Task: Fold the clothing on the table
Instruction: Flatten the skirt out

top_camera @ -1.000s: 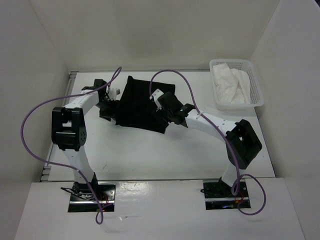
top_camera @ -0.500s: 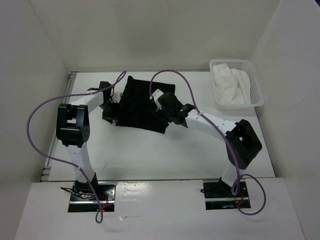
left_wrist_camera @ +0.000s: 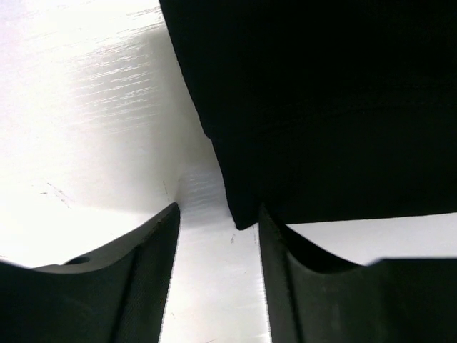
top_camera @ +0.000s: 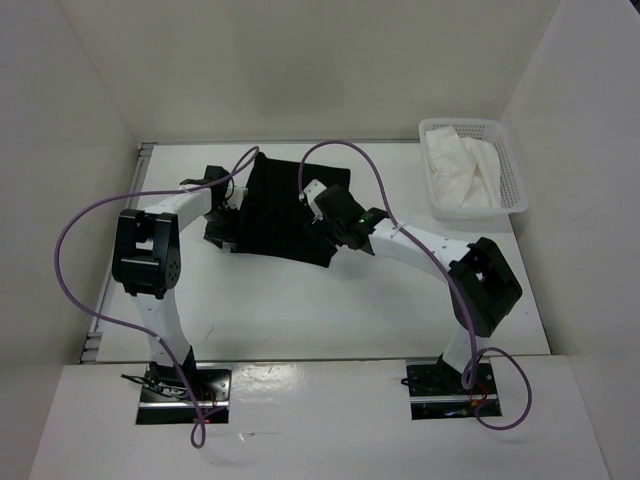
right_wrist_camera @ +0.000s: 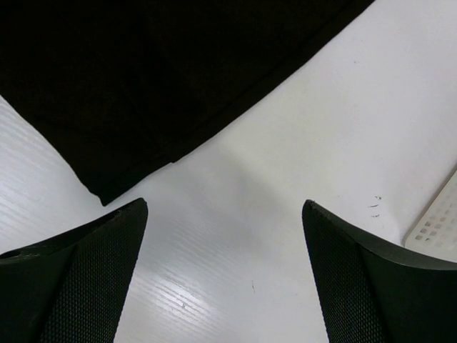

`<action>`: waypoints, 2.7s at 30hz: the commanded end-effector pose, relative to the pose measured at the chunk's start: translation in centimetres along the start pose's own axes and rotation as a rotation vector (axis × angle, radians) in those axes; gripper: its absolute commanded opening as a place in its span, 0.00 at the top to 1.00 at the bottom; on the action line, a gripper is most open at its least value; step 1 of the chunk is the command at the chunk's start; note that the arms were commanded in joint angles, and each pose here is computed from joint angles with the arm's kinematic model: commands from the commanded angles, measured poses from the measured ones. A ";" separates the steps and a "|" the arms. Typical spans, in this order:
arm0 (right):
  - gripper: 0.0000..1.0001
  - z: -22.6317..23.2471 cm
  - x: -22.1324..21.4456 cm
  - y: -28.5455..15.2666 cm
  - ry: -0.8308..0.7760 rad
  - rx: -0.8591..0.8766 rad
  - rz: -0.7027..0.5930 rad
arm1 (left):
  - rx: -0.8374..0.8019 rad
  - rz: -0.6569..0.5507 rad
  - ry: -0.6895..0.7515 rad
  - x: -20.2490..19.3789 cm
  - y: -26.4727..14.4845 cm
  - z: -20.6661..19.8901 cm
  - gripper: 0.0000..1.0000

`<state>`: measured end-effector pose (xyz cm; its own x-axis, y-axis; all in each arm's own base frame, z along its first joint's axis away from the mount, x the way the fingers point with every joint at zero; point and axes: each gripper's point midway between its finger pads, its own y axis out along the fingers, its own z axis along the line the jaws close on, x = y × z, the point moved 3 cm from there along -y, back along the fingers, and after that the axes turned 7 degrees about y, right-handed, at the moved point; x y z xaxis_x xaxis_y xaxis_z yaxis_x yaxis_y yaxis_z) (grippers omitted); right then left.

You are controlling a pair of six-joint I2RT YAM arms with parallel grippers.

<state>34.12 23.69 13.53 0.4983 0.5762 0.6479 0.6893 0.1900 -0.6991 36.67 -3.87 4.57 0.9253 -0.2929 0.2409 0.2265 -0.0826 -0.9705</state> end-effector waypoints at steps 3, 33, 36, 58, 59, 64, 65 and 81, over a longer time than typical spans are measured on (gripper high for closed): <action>0.07 -0.1 0.5 0.1 0.019 -0.004 -0.027 | -0.033 0.075 -0.031 -2.0 0.8 -0.3 0.51; 0.24 -2.4 -2.3 0.3 0.596 0.323 0.050 | -0.287 0.100 -0.115 -3.2 1.1 -2.6 1.00; 0.25 -1.3 -2.6 0.4 0.603 0.409 0.072 | -0.355 0.101 -0.104 -3.3 1.1 -3.4 1.00; 0.31 -0.2 -4.5 2.6 0.580 0.437 0.139 | -0.697 0.070 -0.061 -3.7 0.6 -7.5 1.00; 0.31 -0.4 -4.4 2.4 0.579 0.423 0.130 | -0.685 0.074 -0.060 -3.8 0.7 -7.3 1.00; 0.38 -1.4 -4.5 2.9 0.576 0.345 0.123 | -0.685 0.074 -0.060 -3.8 0.7 -7.3 1.00; 0.40 -1.5 -4.8 3.2 0.576 0.336 0.132 | -0.683 0.066 -0.056 -3.5 0.6 -7.3 1.00; 0.47 -0.8 -6.5 4.8 0.569 0.337 0.215 | -0.681 0.058 -0.052 -3.4 0.3 -7.2 1.00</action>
<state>33.81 19.66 5.30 0.8877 0.1332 0.4407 0.3629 0.3866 -0.8478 31.68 -9.88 3.74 0.9585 -0.2377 0.1577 -0.0365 -0.6505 -0.7587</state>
